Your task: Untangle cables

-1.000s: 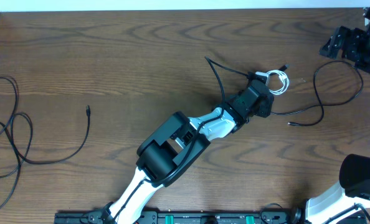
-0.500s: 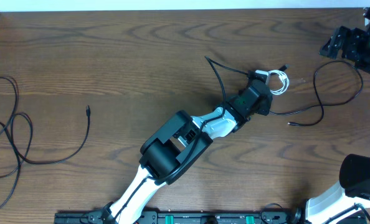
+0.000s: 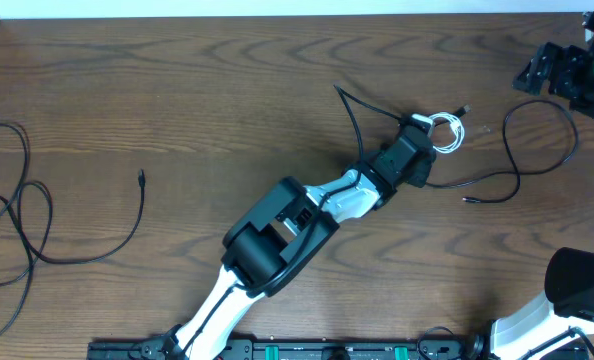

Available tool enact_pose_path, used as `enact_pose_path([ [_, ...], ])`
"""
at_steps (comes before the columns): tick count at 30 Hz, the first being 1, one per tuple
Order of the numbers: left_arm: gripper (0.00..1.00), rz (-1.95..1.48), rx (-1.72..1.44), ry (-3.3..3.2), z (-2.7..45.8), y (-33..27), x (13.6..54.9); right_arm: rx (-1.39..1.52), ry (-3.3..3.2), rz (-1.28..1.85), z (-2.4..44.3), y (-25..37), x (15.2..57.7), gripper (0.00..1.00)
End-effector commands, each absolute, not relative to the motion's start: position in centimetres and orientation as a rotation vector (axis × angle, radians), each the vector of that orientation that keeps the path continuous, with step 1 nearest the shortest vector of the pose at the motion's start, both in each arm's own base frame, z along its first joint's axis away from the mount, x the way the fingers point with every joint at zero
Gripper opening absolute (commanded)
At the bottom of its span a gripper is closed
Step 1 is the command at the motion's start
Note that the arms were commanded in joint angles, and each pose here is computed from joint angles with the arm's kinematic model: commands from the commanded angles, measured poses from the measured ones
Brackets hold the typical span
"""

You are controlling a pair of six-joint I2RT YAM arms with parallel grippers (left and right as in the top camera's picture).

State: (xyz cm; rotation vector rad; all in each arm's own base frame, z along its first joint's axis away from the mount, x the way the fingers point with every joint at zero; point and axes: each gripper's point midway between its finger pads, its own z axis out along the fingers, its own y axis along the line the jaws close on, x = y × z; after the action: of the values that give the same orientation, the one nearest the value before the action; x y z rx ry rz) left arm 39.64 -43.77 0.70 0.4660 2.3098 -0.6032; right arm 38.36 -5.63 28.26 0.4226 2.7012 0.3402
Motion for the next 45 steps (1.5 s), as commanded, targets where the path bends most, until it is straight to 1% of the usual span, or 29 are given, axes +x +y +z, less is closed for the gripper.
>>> enact_pose_path([
  [1, 0.08, -0.517, 0.482, 2.374, -0.1, -40.9, 39.8, 0.385, 2.717, 0.341, 28.0, -5.1, 38.4, 0.99],
  [6, 0.08, -0.491, 0.415, 2.383, 5.7, -37.6, 41.0, 0.376, 2.715, 0.339, 28.0, -5.1, 38.5, 0.99],
  [10, 0.08, -0.493, 0.364, 2.354, 12.0, -34.9, 41.0, 0.371, 2.712, 0.353, 28.0, -4.9, 38.5, 0.99],
  [16, 0.08, -0.547, 0.324, 2.242, 21.9, -32.1, 39.1, 0.314, 2.717, 0.374, 28.1, -3.2, 38.8, 0.99],
  [21, 0.08, -0.610, 0.307, 2.124, 28.5, -30.5, 37.1, 0.231, 2.712, 0.385, 28.3, -1.1, 39.4, 0.99],
  [25, 0.08, -0.620, 0.341, 2.023, 32.1, -29.8, 36.3, 0.183, 2.706, 0.393, 28.3, 0.2, 39.9, 0.99],
  [28, 0.08, -0.603, 0.345, 1.988, 33.2, -29.1, 36.5, 0.175, 2.712, 0.396, 27.9, 0.4, 40.1, 0.99],
  [33, 0.08, -0.563, 0.272, 1.980, 33.7, -26.4, 38.4, 0.185, 2.747, 0.402, 27.0, 0.4, 40.0, 0.99],
  [36, 0.08, -0.517, 0.207, 1.933, 35.6, -23.2, 40.0, 0.175, 2.758, 0.401, 26.7, 0.4, 39.9, 0.99],
  [40, 0.08, -0.475, 0.058, 1.817, 40.6, -17.0, 42.0, 0.174, 2.760, 0.402, 26.5, 0.4, 40.0, 0.99],
  [43, 0.08, -0.571, 0.003, 1.709, 45.6, -13.9, 41.5, 0.172, 2.752, 0.400, 26.6, 0.4, 40.2, 0.99],
  [45, 0.08, -0.642, 0.003, 1.651, 48.0, -13.2, 40.8, 0.170, 2.746, 0.399, 26.6, 0.4, 40.3, 0.99],
])
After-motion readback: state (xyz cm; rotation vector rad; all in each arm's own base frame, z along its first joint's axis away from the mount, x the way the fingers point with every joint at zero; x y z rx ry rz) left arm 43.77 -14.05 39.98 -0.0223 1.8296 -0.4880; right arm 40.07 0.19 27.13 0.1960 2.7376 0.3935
